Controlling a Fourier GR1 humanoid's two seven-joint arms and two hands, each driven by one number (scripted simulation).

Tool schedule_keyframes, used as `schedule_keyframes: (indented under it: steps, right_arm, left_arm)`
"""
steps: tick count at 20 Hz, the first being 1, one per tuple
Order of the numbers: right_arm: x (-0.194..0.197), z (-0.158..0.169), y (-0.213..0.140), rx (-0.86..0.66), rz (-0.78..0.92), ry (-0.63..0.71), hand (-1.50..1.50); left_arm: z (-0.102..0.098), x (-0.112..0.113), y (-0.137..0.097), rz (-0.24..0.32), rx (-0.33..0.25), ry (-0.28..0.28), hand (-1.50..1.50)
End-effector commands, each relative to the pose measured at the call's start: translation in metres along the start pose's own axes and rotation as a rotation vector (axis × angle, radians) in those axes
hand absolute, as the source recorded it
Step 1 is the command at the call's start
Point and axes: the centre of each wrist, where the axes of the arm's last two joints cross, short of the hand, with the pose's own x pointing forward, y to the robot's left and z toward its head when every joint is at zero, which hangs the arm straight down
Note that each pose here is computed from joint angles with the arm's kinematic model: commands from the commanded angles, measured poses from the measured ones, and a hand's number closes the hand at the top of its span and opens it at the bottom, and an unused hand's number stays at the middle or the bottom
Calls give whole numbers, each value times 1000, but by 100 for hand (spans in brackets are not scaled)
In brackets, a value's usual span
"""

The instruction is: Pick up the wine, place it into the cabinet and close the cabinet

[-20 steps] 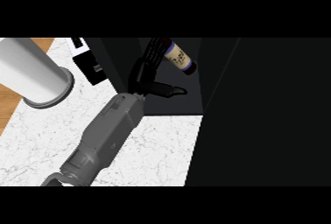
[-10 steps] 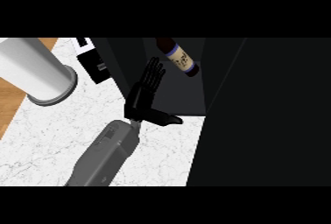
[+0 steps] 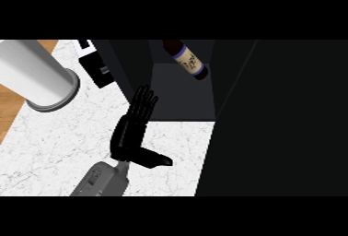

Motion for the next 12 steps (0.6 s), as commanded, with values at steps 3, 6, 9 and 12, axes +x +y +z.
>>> schedule_keyframes:
  steps: [3,6,9,12]
  right_arm:
    - [65,14,-2,122,-84,-52,-150]
    - [50,7,-3,160,-93,-35,-150]
    - [47,13,1,259,-151,5,-150]
    - [44,15,6,437,-132,43,150]
  left_arm:
    - [30,10,17,28,8,-24,-150]
    - [45,39,44,-6,14,-36,-150]
    - [60,43,62,-18,26,-61,-150]
    - [55,46,52,-47,40,-85,-150]
